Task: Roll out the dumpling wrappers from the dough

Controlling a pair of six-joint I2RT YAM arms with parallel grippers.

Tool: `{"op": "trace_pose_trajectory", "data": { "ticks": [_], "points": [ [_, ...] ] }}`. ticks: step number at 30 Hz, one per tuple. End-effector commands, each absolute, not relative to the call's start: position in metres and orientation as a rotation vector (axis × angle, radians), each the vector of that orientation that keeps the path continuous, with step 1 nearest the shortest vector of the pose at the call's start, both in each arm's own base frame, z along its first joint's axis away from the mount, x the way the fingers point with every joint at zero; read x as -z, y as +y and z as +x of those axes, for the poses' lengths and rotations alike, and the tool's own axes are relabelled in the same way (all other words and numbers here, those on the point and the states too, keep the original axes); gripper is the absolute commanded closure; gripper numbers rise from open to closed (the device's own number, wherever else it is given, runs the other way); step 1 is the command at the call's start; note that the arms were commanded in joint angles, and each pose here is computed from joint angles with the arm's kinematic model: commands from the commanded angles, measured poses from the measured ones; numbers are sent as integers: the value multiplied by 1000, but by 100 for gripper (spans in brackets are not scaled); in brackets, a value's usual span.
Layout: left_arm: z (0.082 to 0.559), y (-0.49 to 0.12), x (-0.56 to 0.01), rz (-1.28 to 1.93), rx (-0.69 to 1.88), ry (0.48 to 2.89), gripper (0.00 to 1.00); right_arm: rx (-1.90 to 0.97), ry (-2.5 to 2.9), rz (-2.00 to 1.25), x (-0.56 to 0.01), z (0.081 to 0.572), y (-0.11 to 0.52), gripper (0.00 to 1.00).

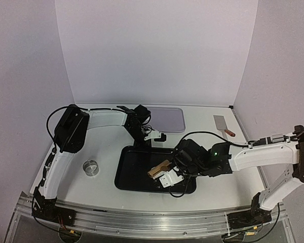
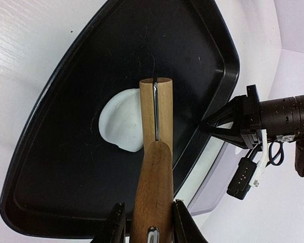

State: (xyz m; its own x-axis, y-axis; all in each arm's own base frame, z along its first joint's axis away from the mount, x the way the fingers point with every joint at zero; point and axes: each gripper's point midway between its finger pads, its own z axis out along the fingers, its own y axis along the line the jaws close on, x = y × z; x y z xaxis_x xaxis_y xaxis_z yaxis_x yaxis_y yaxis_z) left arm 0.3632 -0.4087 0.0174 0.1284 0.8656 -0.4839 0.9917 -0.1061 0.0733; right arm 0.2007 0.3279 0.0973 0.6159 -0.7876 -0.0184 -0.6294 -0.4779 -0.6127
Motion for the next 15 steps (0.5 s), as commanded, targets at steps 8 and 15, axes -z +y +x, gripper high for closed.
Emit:
{"op": "trace_pose_trajectory", "data": {
  "ticks": [8, 15],
  "points": [
    [358, -396, 31, 2176, 331, 1796, 100, 320, 1108, -2543, -34, 171, 294, 100],
    [356, -393, 35, 2177, 337, 1806, 100, 423, 1189, -2497, -50, 167, 275, 100]
  ]
}}
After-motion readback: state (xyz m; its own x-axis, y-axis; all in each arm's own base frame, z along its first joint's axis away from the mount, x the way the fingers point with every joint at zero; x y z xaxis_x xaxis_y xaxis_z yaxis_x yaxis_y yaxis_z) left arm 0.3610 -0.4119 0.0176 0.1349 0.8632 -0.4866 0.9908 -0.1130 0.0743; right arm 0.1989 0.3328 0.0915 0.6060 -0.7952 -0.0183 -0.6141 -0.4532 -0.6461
